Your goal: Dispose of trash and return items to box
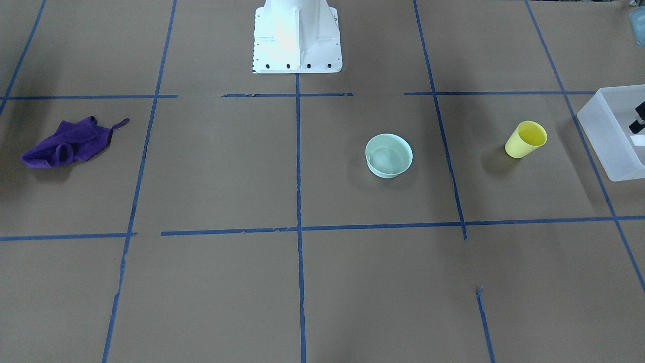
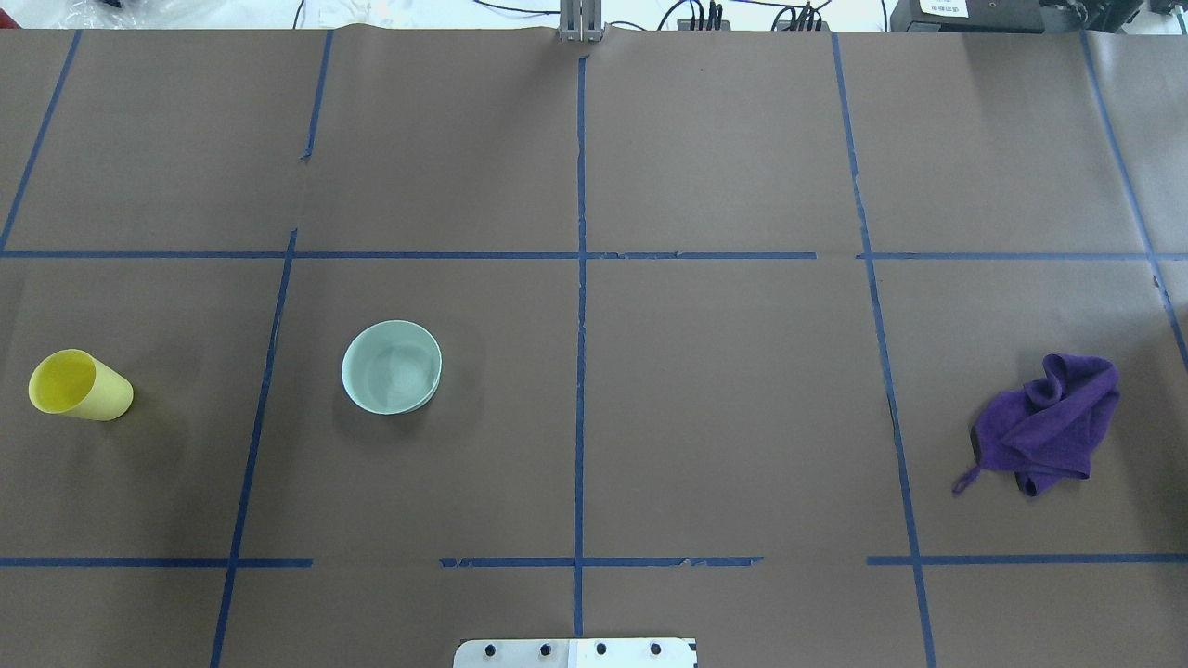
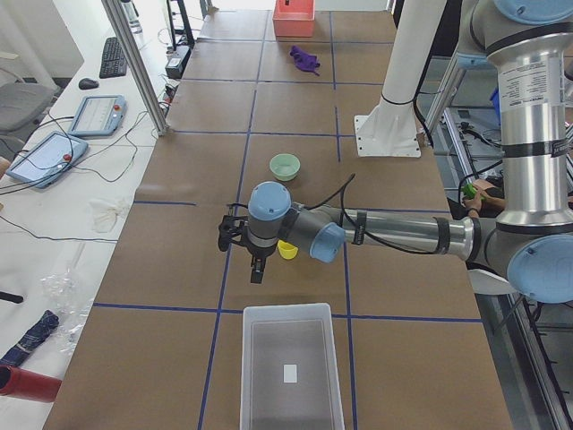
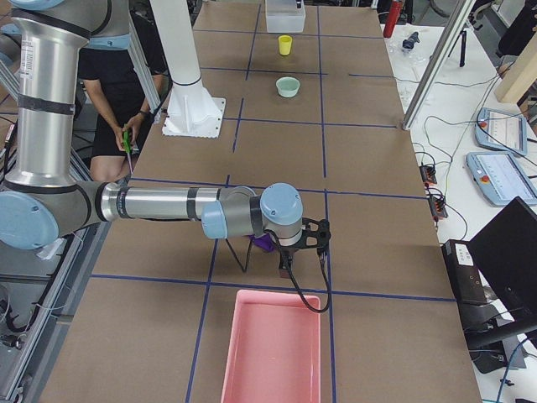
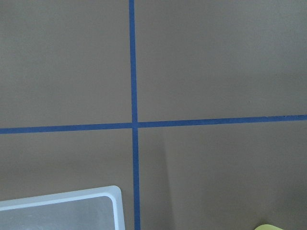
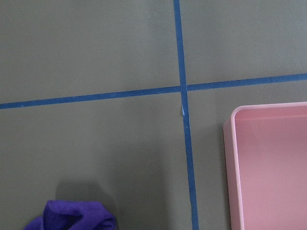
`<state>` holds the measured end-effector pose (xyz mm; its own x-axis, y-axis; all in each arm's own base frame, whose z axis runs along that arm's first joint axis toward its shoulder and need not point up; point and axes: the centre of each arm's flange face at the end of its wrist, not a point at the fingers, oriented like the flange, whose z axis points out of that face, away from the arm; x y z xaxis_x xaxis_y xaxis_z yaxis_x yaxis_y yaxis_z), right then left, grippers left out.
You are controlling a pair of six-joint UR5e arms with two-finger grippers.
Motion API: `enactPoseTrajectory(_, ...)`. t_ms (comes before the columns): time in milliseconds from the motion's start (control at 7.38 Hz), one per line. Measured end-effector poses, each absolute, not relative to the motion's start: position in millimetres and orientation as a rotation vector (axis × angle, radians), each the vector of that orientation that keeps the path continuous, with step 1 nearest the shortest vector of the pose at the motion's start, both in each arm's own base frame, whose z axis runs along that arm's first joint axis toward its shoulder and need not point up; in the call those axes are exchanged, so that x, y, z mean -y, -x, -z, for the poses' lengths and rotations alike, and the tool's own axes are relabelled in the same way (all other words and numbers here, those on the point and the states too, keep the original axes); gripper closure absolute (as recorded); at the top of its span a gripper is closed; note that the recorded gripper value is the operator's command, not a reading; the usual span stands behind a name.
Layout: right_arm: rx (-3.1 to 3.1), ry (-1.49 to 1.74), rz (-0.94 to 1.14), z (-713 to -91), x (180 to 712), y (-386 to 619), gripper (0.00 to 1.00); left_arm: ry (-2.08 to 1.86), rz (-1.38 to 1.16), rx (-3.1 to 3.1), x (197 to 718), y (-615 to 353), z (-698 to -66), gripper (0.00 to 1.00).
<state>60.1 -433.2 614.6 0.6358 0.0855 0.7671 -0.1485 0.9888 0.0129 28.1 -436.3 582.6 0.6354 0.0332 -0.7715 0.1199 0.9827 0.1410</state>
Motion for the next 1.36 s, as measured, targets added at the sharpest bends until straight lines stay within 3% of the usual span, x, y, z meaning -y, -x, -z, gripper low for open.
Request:
enactPoseTrajectory(678,0.878,-0.086,-0.129,-612,434,-60,0.0,-0.107,0.095,-0.956,395,-108,-575,0.01)
enactPoseTrajectory(1356,0.877,-0.086,-0.13,-612,434,-60,0.0,-0.102,0.112,-0.942,386,-152,-599,0.01)
